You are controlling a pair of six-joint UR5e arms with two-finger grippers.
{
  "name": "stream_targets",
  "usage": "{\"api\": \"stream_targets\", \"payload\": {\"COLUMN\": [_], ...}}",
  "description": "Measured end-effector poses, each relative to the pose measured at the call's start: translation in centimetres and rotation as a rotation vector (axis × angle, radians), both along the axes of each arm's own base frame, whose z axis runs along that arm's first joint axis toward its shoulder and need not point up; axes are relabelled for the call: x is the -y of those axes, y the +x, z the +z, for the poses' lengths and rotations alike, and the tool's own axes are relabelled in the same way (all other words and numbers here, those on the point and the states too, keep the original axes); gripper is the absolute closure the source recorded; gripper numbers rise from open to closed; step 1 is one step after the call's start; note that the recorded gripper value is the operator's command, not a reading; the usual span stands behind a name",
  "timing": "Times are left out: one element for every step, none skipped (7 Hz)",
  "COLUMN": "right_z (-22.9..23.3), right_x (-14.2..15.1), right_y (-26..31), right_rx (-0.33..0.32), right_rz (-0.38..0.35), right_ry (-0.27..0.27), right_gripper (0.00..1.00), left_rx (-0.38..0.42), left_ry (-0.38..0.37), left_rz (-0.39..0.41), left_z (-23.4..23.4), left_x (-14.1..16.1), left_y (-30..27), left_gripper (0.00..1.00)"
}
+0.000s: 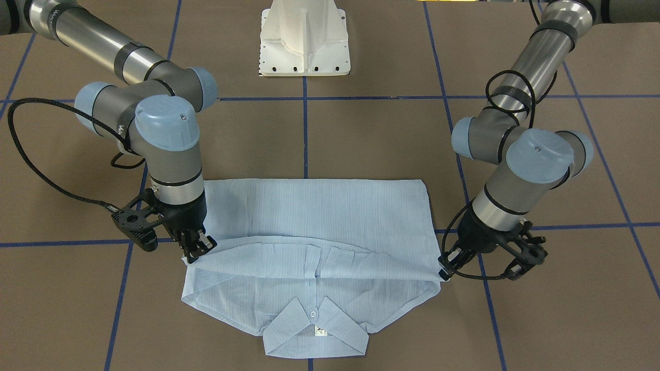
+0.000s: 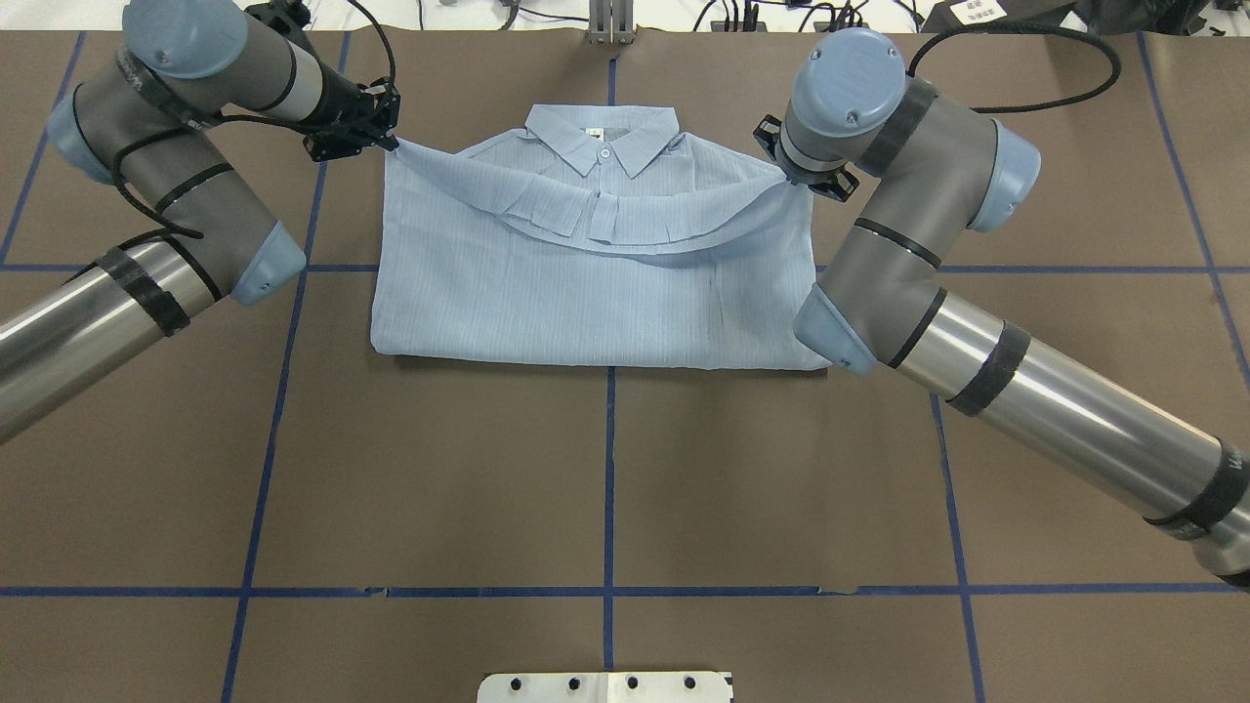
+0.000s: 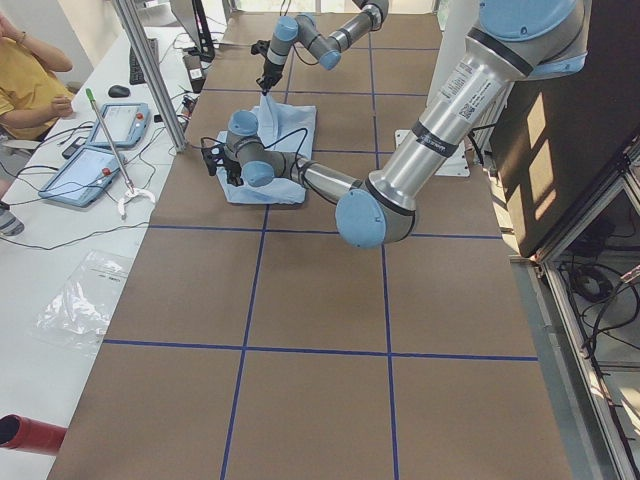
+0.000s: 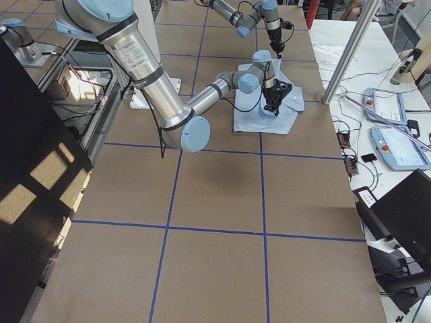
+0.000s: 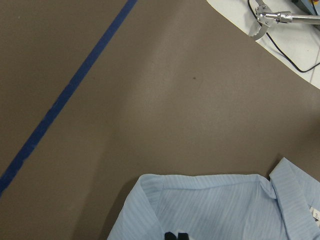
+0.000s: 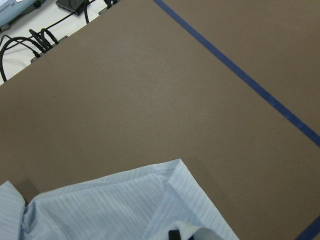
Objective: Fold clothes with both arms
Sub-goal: 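Lift the hem with both grippers and fold it up toward the collar, then release the hem near the collar and raise both grippers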
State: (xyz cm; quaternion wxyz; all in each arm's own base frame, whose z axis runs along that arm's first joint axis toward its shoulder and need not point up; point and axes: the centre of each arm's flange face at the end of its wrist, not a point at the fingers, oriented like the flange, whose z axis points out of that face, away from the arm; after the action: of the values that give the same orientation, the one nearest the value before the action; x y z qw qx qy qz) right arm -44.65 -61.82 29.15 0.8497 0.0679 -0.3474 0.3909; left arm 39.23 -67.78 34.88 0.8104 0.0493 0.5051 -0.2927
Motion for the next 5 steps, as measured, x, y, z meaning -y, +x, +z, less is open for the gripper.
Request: {"api": "stream_targets", "payload": {"right_z": [0.6,1.1,1.6,2.1,2.8], "right_x": [1.2,2.0,2.6,2.9,3.1], "right_y": [-0.1,-0.5,-1.0,-1.3,-1.5], "right_rx": [-0.006,-0.014,-0.021,-0.024,-0.031], "right_rz": [-0.006,-0.013,-0.017,-0.02,-0.022], "right_ry": [0.004,0.005,0.003,0.002,-0.003], "right_gripper": [1.0,1.0,1.0,1.0,1.0], "left_rx": [0.002,0.005,0.007,0.01,0.011], "left_ry": [0.002,0.002,0.001,0.004,0.013], "left_rz": [-0.004,-0.005,-0.006,-0.011,-0.02], "left_z": [0.5,1.0,1.4,2.0,2.6], "left_x": [0.5,0.7,0.8,1.0,1.2], "left_y": [0.3,0.6,0.7,0.9,1.1], "left_gripper": [1.0,1.0,1.0,1.0,1.0]}}
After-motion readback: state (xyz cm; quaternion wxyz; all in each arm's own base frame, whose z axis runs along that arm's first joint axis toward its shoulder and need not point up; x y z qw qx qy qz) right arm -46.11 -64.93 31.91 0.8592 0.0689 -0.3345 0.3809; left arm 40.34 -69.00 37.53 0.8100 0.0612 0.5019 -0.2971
